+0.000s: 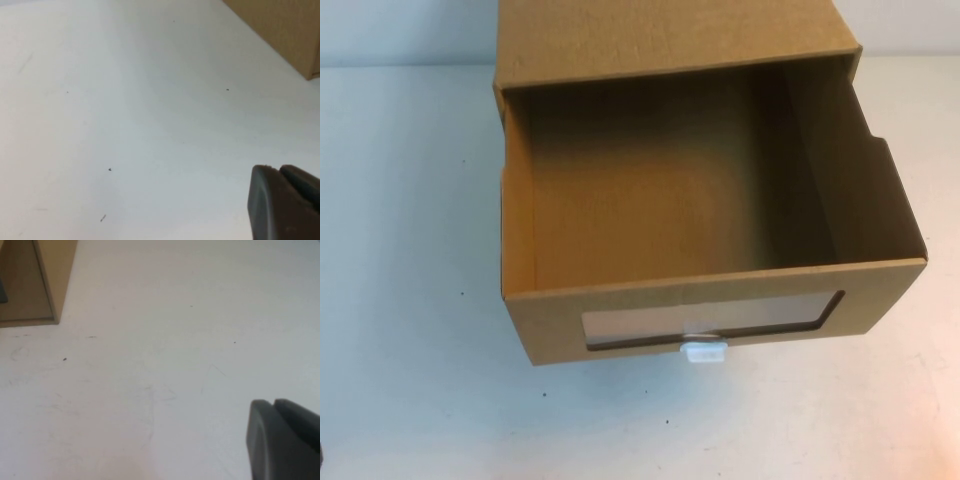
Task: Open the shoe box
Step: 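Pull the top drawer of the cardboard box fully open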
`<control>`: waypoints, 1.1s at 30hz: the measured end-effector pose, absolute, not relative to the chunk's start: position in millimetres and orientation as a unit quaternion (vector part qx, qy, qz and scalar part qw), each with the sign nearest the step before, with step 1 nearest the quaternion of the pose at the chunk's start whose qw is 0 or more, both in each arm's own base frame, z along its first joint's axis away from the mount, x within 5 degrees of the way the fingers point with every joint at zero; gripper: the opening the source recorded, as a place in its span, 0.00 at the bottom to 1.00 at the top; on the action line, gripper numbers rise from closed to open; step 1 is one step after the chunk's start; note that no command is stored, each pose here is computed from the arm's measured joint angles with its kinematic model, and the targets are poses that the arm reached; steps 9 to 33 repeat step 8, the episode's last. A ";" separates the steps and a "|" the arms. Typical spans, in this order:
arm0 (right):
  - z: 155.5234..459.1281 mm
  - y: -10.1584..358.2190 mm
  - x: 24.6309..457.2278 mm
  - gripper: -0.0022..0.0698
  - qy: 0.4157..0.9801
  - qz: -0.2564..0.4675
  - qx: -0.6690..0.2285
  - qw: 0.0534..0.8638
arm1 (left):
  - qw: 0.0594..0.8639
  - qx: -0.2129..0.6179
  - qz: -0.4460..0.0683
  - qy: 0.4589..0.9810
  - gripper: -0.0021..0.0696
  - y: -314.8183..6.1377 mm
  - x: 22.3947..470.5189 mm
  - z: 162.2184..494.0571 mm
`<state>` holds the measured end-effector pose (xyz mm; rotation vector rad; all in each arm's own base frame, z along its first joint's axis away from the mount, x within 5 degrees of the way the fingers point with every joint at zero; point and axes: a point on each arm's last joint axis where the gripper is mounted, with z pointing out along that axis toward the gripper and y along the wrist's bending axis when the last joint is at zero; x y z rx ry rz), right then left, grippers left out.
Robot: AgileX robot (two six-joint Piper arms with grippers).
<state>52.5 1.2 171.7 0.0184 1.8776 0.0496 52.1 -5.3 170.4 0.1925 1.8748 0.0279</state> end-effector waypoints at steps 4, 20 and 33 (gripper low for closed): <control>171.7 1.2 52.5 0.01 0.807 0.022 0.008 0.590 | 0.586 0.083 0.012 0.806 0.02 -5.4 52.0 170.1; 171.7 1.2 52.5 0.01 0.807 0.022 0.008 0.590 | 0.586 0.083 0.012 0.806 0.02 -5.3 51.8 169.9; 171.7 1.2 52.5 0.01 0.807 0.022 0.008 0.590 | 0.586 0.083 0.012 0.806 0.02 -5.3 51.8 169.9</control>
